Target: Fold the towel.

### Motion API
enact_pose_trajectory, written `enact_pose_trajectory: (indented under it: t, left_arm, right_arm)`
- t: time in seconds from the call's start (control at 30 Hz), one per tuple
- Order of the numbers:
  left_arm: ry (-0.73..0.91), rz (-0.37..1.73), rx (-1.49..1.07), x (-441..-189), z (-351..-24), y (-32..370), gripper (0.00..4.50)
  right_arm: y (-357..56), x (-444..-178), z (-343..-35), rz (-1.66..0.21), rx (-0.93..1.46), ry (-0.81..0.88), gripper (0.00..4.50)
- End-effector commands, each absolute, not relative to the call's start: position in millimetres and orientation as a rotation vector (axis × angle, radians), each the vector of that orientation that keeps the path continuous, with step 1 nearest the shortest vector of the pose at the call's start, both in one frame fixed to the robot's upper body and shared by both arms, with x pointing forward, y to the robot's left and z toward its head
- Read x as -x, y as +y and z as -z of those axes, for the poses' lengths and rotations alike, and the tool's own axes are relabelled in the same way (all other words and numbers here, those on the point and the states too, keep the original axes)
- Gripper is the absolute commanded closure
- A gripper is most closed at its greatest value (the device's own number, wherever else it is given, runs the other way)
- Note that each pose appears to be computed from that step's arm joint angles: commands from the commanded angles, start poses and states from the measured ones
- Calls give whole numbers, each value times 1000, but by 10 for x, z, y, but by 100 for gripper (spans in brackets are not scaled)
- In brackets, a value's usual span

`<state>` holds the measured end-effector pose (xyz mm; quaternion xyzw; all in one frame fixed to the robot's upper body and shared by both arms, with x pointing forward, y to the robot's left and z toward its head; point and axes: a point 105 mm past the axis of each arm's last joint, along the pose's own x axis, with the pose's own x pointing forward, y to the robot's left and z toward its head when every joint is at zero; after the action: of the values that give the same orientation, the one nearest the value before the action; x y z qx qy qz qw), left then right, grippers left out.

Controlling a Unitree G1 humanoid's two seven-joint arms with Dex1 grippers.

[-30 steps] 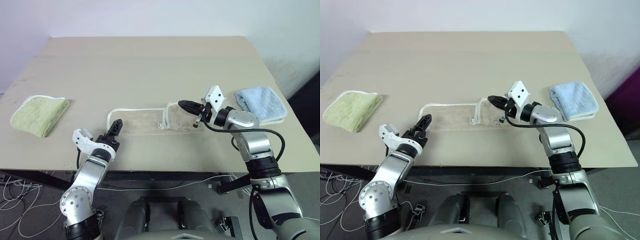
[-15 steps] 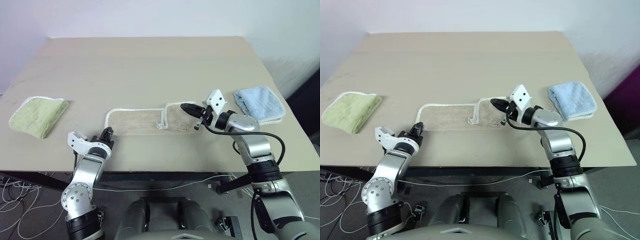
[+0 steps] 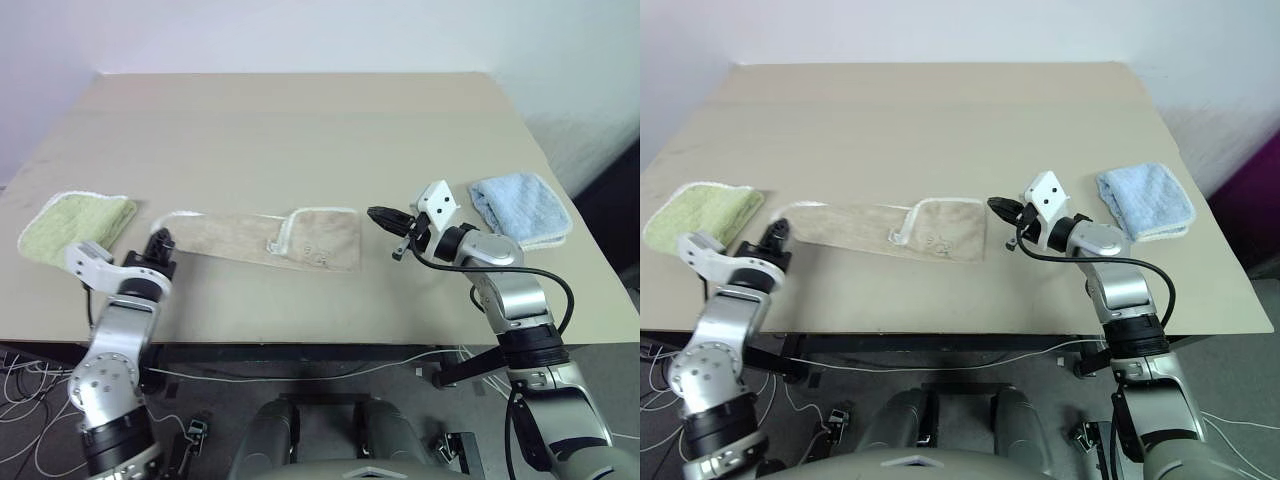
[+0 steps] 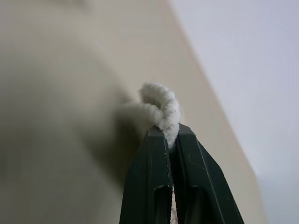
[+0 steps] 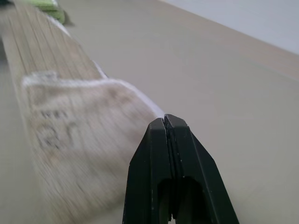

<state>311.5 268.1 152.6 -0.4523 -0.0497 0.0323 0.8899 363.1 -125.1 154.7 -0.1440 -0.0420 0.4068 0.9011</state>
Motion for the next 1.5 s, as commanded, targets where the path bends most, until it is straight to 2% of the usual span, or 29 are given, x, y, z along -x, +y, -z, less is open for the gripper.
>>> enact_pose_trajectory:
  t: [0.03, 0.23, 0.47, 0.53, 0.73, 1.03, 1.2, 1.43, 1.47, 1.5]
  left_arm:
    - [-143, 151, 785, -3163, -1860, 2379, 445]
    - [-112, 593, 492, -3112, -2108, 1551, 445]
    - [-13, 973, 206, -2976, -2020, 665, 445]
    - [47, 1002, 89, -2992, -1868, 518, 445]
    - [139, 989, -100, -3094, -1560, 457, 445]
    - [172, 934, -118, -3205, -1427, 466, 445]
    - [149, 967, -13, -3144, -1497, 448, 318]
    - [91, 980, 117, -3084, -1687, 574, 75]
    - [74, 958, 150, -3106, -1736, 639, 49]
    - [43, 935, 177, -3127, -1805, 714, 49]
  right_arm:
    - [-1342, -3634, -1771, -799, 331, -168, 450]
    - [-1397, -3642, -1780, -769, 334, -171, 450]
    - [-1428, -3635, -1787, -740, 330, -178, 450]
    - [-1440, -3626, -1795, -730, 328, -182, 450]
    - [-1448, -3593, -1790, -720, 326, -184, 450]
    - [-1432, -3582, -1792, -721, 327, -183, 450]
    - [-1417, -3579, -1794, -728, 329, -181, 450]
    - [-1369, -3561, -1824, -748, 328, -186, 450]
    - [-1353, -3551, -1834, -753, 326, -189, 450]
    - [-1327, -3538, -1844, -763, 320, -191, 450]
